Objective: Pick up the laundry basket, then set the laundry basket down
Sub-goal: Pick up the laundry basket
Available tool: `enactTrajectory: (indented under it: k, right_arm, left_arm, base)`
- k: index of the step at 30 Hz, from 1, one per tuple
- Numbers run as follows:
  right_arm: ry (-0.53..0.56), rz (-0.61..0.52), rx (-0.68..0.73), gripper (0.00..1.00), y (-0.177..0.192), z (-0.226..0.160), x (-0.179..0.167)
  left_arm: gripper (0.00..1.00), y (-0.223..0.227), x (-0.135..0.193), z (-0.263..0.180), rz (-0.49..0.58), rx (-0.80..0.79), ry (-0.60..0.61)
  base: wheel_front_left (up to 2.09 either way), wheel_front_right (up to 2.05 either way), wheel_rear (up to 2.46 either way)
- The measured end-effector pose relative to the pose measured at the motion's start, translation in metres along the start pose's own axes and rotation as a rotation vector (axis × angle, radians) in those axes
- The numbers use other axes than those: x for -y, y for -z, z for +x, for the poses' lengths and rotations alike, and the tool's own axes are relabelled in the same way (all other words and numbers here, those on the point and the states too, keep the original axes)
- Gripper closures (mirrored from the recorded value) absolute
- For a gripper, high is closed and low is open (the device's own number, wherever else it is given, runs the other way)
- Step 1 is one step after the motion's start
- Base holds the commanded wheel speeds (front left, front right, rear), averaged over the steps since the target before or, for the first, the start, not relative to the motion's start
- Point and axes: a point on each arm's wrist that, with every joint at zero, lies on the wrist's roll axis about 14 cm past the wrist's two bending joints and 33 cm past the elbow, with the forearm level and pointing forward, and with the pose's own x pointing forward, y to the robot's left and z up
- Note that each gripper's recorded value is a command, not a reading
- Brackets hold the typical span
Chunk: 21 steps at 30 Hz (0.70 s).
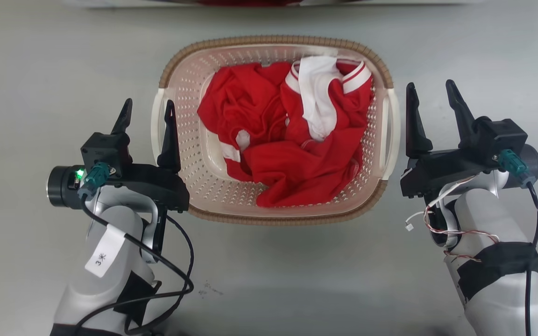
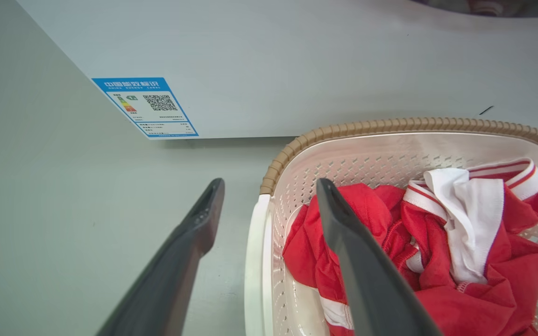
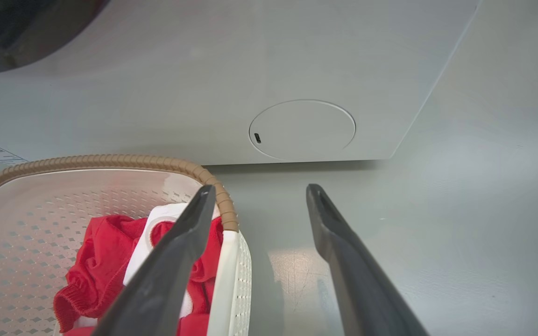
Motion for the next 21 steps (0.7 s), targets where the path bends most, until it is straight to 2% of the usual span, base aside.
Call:
enactTrajectory:
  k: [7, 21]
  right_arm:
    - [-0.005, 0.014, -0.089, 0.0, 0.04, 0.008, -0.001]
    - [-0.055, 0.008, -0.186, 0.0, 0.081, 0.014, -0.012]
  left_arm:
    - [0.0, 0.043, -0.013, 0.003, 0.0, -0.114, -0.028]
    - [0.0, 0.079, -0.02, 0.013, -0.018, -0.217, -0.037]
  base:
    - [0.0, 0.0, 0.0]
    - [0.0, 0.0, 0.0]
